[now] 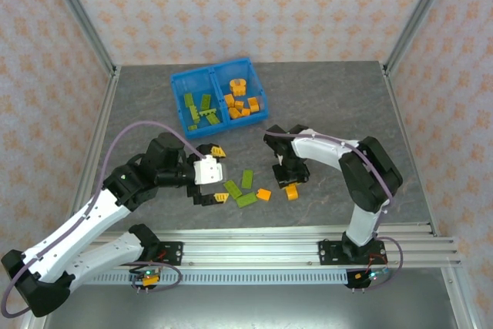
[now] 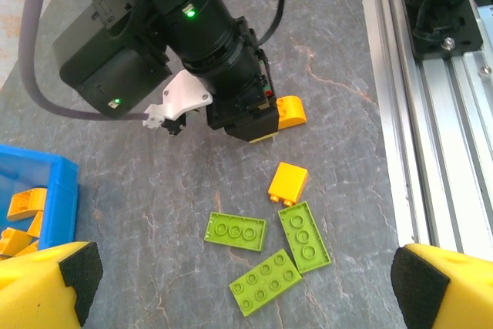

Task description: Sort the legos into containers by color

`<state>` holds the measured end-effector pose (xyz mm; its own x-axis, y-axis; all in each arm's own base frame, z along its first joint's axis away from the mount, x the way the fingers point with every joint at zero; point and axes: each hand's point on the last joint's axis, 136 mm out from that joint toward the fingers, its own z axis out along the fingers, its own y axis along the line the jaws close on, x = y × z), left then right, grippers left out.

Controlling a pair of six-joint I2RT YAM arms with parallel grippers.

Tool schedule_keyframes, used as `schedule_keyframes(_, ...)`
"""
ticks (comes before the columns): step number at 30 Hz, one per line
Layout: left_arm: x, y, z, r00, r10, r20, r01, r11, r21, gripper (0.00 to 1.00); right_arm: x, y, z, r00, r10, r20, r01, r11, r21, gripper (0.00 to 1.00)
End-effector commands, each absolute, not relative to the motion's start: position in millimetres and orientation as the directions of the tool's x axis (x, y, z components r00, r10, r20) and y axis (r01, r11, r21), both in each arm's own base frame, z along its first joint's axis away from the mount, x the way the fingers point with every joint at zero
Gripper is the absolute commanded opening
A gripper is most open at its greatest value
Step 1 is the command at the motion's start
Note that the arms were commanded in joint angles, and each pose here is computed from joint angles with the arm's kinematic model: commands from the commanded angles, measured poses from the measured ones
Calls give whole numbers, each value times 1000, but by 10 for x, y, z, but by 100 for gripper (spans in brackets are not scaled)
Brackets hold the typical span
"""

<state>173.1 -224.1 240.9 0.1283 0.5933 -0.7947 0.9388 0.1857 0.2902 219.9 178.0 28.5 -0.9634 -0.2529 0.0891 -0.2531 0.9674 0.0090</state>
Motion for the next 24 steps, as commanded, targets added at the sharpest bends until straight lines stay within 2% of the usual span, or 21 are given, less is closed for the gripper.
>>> schedule_keyframes(1, 1837, -2291, 2535, 121, 547, -828, 918, 255, 302, 100, 2398, 1816, 753, -971, -232, -55, -233, 972, 17, 27)
schedule_keyframes(6, 1986, -2222, 2622, 77, 526, -847, 877, 369, 308, 100, 2725, 1916, 1444, -942, -153, -297, -181, 981, 69, 25)
schedule_keyframes(15, 2273, -1959, 2762, -27, 472, -881, 736, 606, 302, 100, 3533, 2217, 2499, -788, 42, -614, -82, 982, 172, 26)
schedule_keyframes(20, 2326, -1875, 2613, -123, 475, -871, 706, 659, 260, 100, 4154, 2323, 2726, -661, 84, -746, -7, 993, 118, 26)
schedule_keyframes(24, 2292, -1837, 2491, -224, 471, -853, 705, 683, 192, 100, 4616, 2499, 2647, -636, 69, -769, 19, 997, 75, 26)
